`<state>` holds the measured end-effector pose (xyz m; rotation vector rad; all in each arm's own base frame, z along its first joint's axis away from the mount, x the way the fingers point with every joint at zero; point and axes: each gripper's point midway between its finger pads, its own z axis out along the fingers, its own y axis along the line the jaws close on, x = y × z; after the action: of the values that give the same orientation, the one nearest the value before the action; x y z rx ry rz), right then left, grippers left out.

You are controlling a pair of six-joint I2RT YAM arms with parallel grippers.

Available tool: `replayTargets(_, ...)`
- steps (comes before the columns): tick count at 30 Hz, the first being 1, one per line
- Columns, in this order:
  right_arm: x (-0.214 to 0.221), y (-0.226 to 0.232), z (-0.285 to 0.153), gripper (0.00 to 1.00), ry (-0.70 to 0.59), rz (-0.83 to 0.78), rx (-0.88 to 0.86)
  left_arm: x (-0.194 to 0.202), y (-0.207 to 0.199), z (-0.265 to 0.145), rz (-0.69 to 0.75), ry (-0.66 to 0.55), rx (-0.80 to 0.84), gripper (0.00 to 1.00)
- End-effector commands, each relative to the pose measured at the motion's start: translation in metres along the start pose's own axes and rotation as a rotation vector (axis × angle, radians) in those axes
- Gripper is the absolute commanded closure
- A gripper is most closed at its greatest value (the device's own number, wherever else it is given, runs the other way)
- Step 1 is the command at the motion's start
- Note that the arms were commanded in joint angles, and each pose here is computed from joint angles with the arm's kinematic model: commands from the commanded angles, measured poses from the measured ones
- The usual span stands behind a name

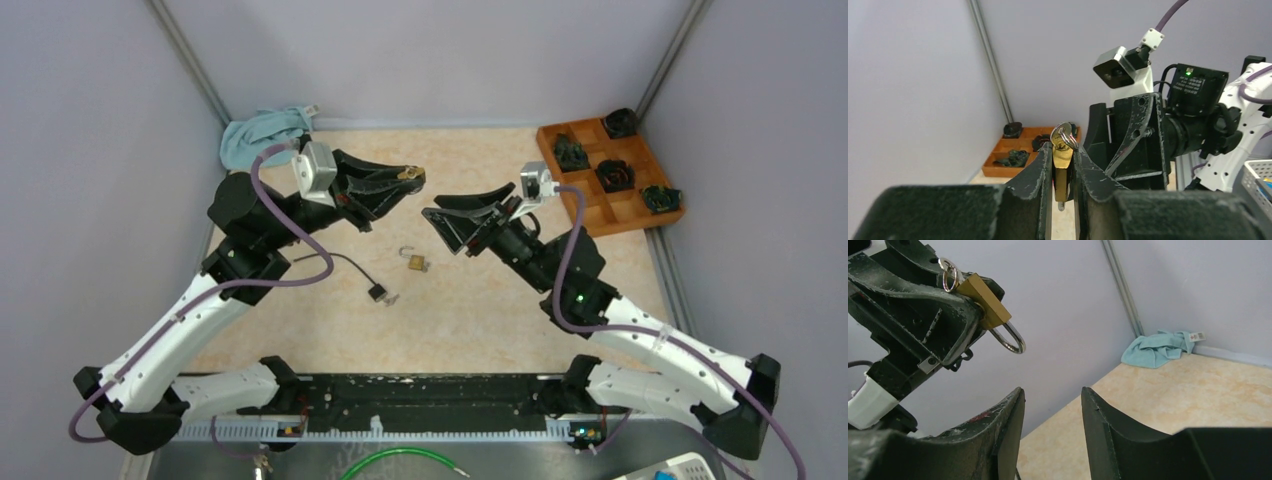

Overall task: Unlock with the key
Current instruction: Unlock the lock.

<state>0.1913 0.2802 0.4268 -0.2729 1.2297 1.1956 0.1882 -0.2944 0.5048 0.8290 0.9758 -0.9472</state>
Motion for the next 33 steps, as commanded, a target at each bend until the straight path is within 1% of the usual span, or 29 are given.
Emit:
replayTargets(1, -0.032, 0.031, 0.011, 0.54, -0.134, 0.022, -0.153, -0.021, -0.006, -0.001, -0.055, -0.051, 0.023, 1.0)
replayTargets(9, -0.036, 0.036, 0.021, 0.55, -0.151, 0.015, -0.177, -0.021, -0.009, -0.003, -0.053, -0.046, 0.039, 1.0)
replayTargets(23, -0.042, 0.045, 0.029, 0.66, -0.148, 0.023, -0.208, -0.014, -0.019, -0.006, -0.073, -0.022, 0.089, 1.0)
replayTargets(26, -0.041, 0.048, 0.031, 0.76, -0.136, 0.021, -0.226, -0.014, -0.021, -0.005, -0.076, -0.017, 0.105, 1.0)
replayTargets(29, -0.037, 0.05, 0.031, 0.98, -0.125, 0.02, -0.238, -0.016, -0.022, -0.004, -0.073, -0.023, 0.11, 1.0)
replayTargets(30, -0.035, 0.049, 0.031, 1.0, -0.121, 0.02, -0.237, -0.018, -0.021, -0.004, -0.073, -0.025, 0.109, 1.0)
replayTargets(33, -0.028, 0.046, 0.03, 1.0, -0.108, 0.023, -0.236, -0.021, -0.022, -0.003, -0.068, -0.034, 0.116, 1.0)
